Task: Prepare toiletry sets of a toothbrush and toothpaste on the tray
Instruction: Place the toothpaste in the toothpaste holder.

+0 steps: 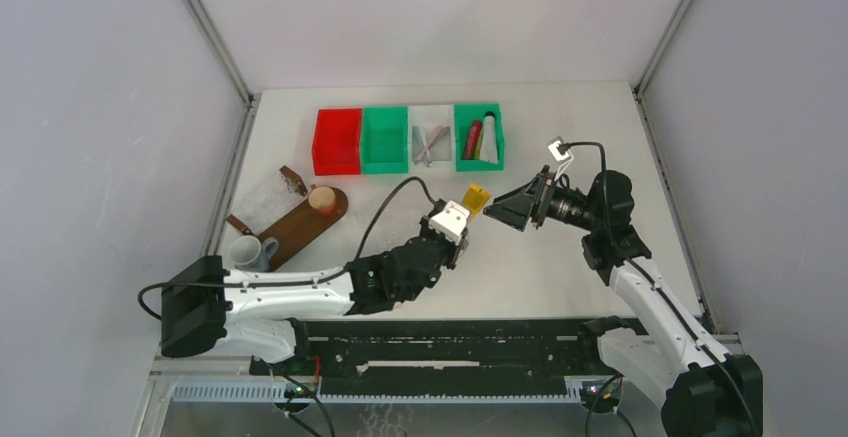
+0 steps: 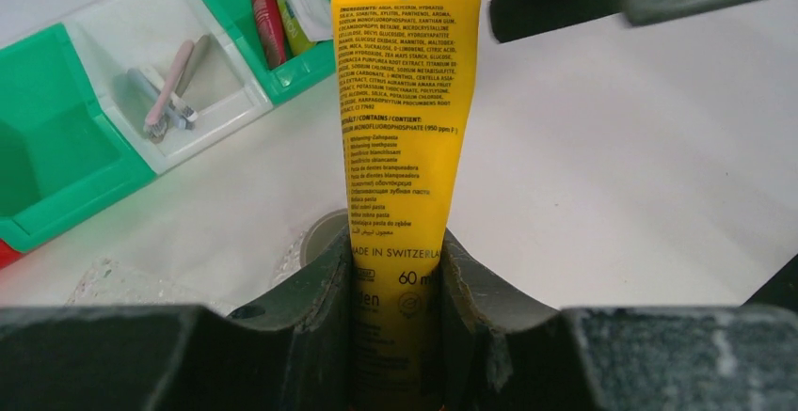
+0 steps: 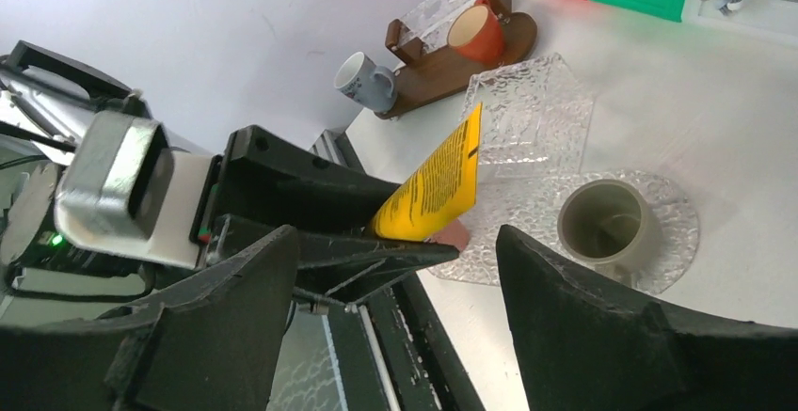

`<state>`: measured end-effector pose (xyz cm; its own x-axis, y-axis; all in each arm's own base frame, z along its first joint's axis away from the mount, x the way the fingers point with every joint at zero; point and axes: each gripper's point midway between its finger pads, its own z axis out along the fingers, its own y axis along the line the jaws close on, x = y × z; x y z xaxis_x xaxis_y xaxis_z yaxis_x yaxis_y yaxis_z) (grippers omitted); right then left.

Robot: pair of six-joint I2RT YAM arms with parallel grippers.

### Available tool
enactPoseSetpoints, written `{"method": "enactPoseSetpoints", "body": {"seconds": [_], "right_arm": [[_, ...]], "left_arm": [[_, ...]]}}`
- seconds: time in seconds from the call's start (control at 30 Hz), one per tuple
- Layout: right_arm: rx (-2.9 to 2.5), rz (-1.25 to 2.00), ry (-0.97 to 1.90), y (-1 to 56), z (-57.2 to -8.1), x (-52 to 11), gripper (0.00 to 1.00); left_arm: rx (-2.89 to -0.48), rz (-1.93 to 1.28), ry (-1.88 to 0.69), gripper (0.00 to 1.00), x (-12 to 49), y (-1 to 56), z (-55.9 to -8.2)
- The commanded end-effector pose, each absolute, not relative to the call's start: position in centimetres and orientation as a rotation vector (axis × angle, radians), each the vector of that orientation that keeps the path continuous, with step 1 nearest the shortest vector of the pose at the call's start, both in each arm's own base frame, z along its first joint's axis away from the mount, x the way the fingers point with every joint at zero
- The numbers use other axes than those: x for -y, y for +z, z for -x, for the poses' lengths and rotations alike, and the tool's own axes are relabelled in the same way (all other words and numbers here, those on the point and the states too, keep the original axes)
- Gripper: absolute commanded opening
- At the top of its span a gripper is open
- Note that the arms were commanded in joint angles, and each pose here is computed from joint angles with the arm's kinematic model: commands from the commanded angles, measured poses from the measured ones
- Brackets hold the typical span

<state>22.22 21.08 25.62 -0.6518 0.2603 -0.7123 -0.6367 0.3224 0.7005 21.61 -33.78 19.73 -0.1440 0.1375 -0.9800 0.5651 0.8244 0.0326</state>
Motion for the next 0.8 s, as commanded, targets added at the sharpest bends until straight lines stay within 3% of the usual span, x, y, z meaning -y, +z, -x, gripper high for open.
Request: {"method": "enactPoseSetpoints", "body": {"seconds": [0.0,0.2,0.6,0.7,0.73,0.77], "right_arm": [[-1.785,0.303,1.435,26.1,-22.8,-21.5,0.83],[-1.806,0.289,1.444,25.5,-22.8,-21.8,0.76],[-1.743,0.367,1.504,26.1,-21.6,-22.3,0.50],[-1.744,0.386,1.517,26.0,-21.4,-22.4,0.34],[-1.744,0.387,1.518,26.0,-21.4,-22.5,0.21],[-1.744,0.389,1.518,26.0,-21.3,-22.5,0.13]], "left_arm": [[-1.552,-0.455,-0.438,0.06,35.6,26.3,-22.0],[-1.528,-0.448,-0.454,0.06,36.2,26.8,-21.6],[-1.524,-0.489,-0.474,0.07,37.9,26.5,-20.8],[-1.519,-0.497,-0.471,0.08,38.1,26.5,-20.7],[-1.519,-0.500,-0.468,0.08,38.1,26.5,-20.7],[-1.518,-0.500,-0.469,0.09,38.1,26.5,-20.6]]}}
